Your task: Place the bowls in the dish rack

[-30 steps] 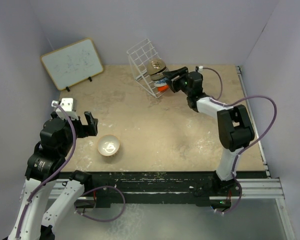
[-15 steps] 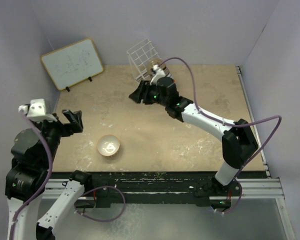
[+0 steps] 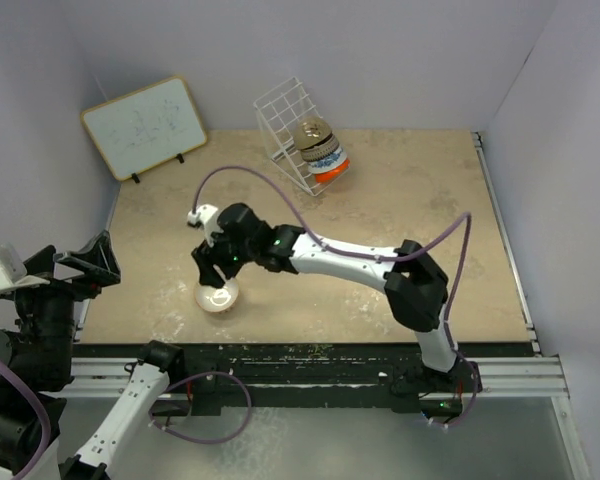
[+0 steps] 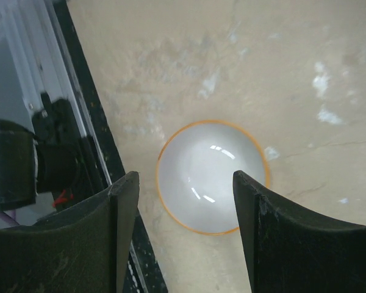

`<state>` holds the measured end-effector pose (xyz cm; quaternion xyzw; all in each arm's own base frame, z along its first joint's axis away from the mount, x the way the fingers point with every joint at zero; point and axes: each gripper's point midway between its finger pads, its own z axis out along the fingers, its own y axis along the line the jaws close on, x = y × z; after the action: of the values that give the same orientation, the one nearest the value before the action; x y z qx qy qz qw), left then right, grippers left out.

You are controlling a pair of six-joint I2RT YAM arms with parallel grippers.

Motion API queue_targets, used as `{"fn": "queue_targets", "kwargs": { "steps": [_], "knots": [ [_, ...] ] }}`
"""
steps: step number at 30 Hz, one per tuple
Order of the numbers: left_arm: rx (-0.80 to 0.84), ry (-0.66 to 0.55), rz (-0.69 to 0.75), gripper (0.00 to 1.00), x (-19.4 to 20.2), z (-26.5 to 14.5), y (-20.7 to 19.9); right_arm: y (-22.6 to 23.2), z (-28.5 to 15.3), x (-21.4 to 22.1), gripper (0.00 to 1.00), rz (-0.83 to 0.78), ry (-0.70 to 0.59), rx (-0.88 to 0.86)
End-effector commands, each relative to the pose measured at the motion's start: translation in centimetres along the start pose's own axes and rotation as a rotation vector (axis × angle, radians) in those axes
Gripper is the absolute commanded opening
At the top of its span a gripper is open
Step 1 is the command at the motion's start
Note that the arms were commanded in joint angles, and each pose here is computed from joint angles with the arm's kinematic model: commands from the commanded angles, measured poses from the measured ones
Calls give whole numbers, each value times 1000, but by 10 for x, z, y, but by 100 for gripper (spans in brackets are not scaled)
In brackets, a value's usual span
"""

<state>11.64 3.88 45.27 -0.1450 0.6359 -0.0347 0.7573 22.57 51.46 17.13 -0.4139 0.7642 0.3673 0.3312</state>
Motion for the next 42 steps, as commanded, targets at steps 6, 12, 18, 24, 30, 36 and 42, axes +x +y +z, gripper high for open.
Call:
{"fn": "queue_targets", "kwargs": {
  "steps": [6,12,18,24,30,36,42],
  "knots": [
    [-32,5,24,99,-1,-4,8,41,25,56,66,-213,187,71],
    [-25,22,23,99,6,-1,5,38,33,68,64,-232,212,91],
    [-33,32,28,99,12,1,7,27,45,85,58,-263,250,114],
    [-40,35,31,99,14,2,8,25,52,87,54,-285,247,113],
    [-44,38,35,99,15,3,9,24,58,93,39,-295,258,104],
    [-44,42,36,99,17,3,8,21,61,96,18,-293,265,114],
    [-43,49,35,99,21,4,8,13,63,99,24,-297,274,154]
  ]
}}
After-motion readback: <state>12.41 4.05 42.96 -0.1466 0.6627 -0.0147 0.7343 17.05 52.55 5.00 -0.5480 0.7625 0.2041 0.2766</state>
